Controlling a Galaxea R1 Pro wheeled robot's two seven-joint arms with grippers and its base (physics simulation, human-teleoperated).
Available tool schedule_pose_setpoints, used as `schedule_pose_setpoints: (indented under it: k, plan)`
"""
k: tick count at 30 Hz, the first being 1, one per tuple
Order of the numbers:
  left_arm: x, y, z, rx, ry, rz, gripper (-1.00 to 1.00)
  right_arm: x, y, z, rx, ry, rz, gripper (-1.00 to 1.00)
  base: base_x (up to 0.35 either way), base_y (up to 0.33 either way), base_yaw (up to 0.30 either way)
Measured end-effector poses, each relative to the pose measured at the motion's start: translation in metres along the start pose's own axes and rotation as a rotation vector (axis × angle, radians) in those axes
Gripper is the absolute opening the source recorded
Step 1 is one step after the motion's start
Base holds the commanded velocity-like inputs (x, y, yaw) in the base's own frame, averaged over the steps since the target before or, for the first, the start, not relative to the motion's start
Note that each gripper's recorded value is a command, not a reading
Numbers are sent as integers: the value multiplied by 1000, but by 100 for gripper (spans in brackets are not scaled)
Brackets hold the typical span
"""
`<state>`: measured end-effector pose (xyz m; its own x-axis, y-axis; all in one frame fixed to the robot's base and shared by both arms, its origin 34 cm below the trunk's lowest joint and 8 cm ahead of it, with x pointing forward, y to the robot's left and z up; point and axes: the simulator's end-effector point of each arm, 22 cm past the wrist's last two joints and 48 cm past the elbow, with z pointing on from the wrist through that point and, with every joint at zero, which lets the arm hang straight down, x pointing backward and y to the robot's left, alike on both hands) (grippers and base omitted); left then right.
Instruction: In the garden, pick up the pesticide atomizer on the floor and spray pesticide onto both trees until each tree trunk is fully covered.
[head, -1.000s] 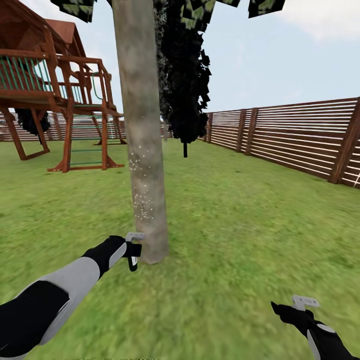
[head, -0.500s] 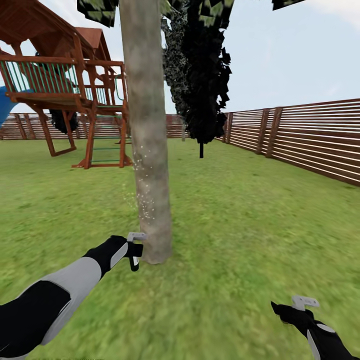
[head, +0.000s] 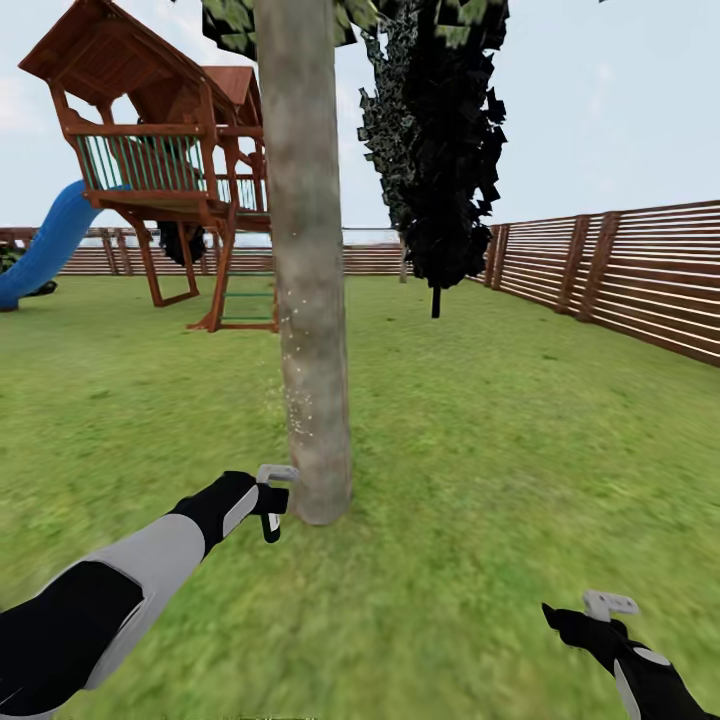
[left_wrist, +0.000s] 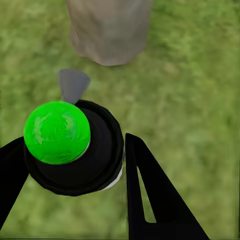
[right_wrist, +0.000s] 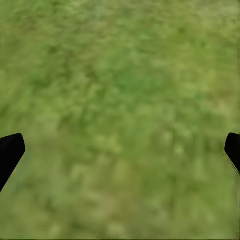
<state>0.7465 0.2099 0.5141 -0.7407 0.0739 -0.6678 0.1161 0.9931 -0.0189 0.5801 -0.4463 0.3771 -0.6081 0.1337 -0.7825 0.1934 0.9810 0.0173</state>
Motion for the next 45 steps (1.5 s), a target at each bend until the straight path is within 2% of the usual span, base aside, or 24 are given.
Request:
schedule_pose_setpoints:
  k: [7,14,23,37,45]
  plan:
    - [0,0,0,1,-1,0,-100,0,0,0,0,1,0,100,5,-336,241]
    - [0,0,0,1,-2,0,-100,0,0,0,0,0,0,100,99,-334,30]
    - [0,-1,0,2,-2,0,-100,0,0,0,0,0,0,100,20,-106,7]
    - [-2,-11,0,14,-5,2,-100,0,-1,0,2,-1,4,100,85,-283,222]
    - [-3,-11,0,14,-5,4,-100,0,-1,0,1,-2,4,100,158,-212,38]
